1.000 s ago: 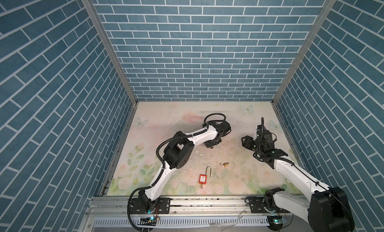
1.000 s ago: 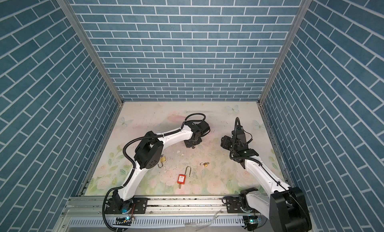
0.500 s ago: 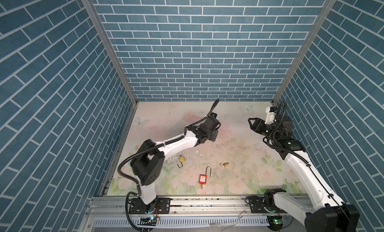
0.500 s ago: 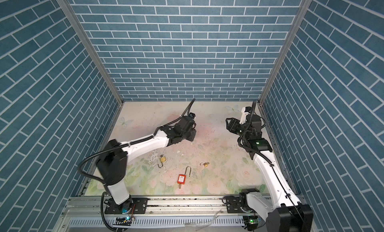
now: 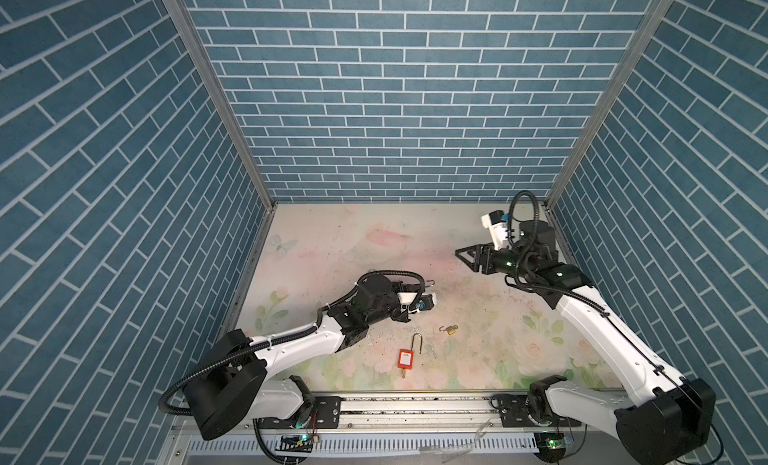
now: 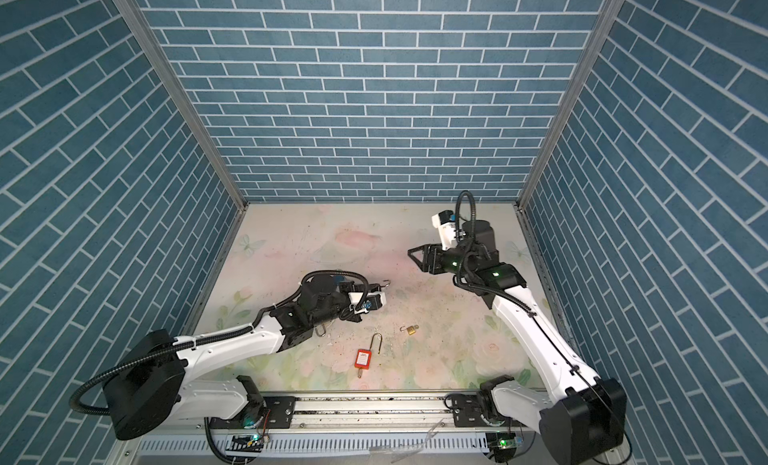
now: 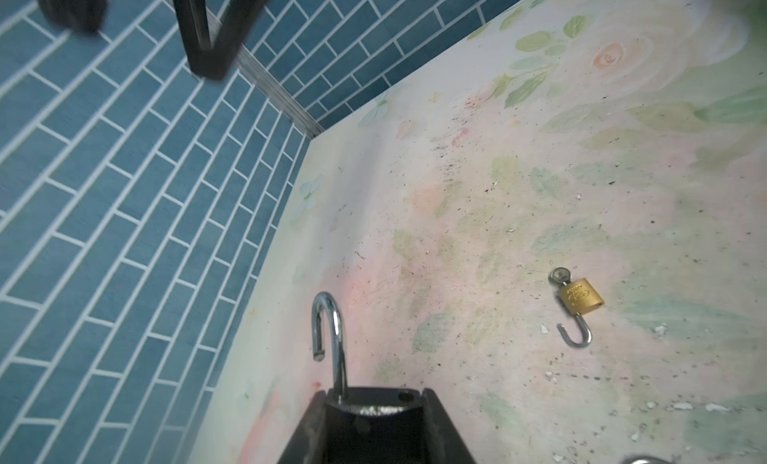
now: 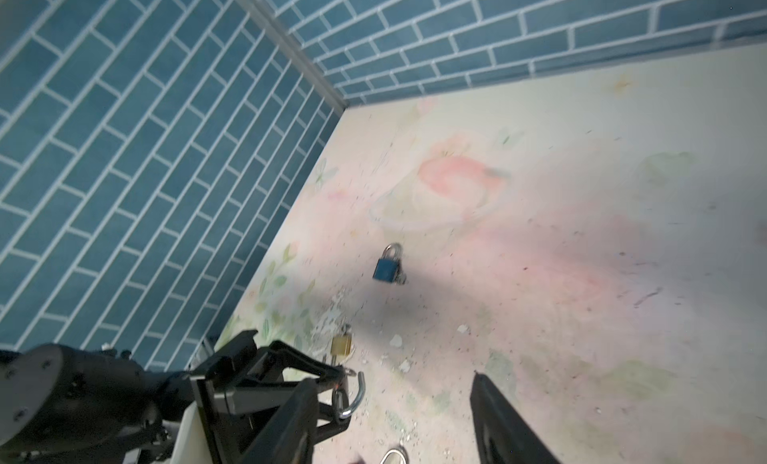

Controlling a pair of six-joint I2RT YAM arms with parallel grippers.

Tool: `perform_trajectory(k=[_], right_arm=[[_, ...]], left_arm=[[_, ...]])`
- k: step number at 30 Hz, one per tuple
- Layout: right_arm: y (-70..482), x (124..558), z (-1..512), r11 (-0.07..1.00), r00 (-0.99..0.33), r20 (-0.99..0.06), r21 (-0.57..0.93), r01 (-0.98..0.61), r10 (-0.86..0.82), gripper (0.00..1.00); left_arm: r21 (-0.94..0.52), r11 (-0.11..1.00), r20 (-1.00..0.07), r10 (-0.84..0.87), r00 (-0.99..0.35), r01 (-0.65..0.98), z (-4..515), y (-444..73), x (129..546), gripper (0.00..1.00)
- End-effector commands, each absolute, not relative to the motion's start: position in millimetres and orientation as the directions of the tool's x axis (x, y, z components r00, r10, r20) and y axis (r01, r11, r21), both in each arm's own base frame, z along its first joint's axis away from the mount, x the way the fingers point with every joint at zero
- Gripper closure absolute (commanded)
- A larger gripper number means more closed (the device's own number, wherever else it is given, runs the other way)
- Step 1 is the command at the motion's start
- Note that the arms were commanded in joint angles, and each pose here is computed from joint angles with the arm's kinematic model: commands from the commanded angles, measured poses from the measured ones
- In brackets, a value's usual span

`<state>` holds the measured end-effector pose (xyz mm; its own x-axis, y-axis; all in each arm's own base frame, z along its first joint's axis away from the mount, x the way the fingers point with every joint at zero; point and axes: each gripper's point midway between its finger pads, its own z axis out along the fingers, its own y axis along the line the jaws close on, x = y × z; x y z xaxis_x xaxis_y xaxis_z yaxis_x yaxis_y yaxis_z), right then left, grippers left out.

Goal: Lock with the key

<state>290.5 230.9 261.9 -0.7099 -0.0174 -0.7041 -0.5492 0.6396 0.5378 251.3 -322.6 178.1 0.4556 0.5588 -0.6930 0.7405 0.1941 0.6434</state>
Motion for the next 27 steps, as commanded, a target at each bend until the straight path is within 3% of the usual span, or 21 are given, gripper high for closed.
perform_trajectory(k=[1, 18, 27], right_arm=[[244.9, 282.2, 236.6, 0.657, -0.726, -0.673, 0.486, -0.577, -0.139, 0.41], [265.1, 263.8, 184.2, 0.655, -0.777, -0.575, 0.487, -0.577, -0.257, 0.60], [250.9, 260.6, 198.7, 0.687, -0.753, -0.617, 0.445, -0.574, -0.230, 0.68]], left_arm=[[0.738, 0.171, -0.638, 0.494, 0.591, 0.653, 209.3, -332.1, 249.1, 1.00], [0.712, 0.196, -0.666, 0.492, 0.561, 0.674, 208.2, -336.3, 254.8, 1.00], [0.650, 0.209, -0.721, 0.475, 0.505, 0.731, 208.2, -339.3, 259.9, 1.00]])
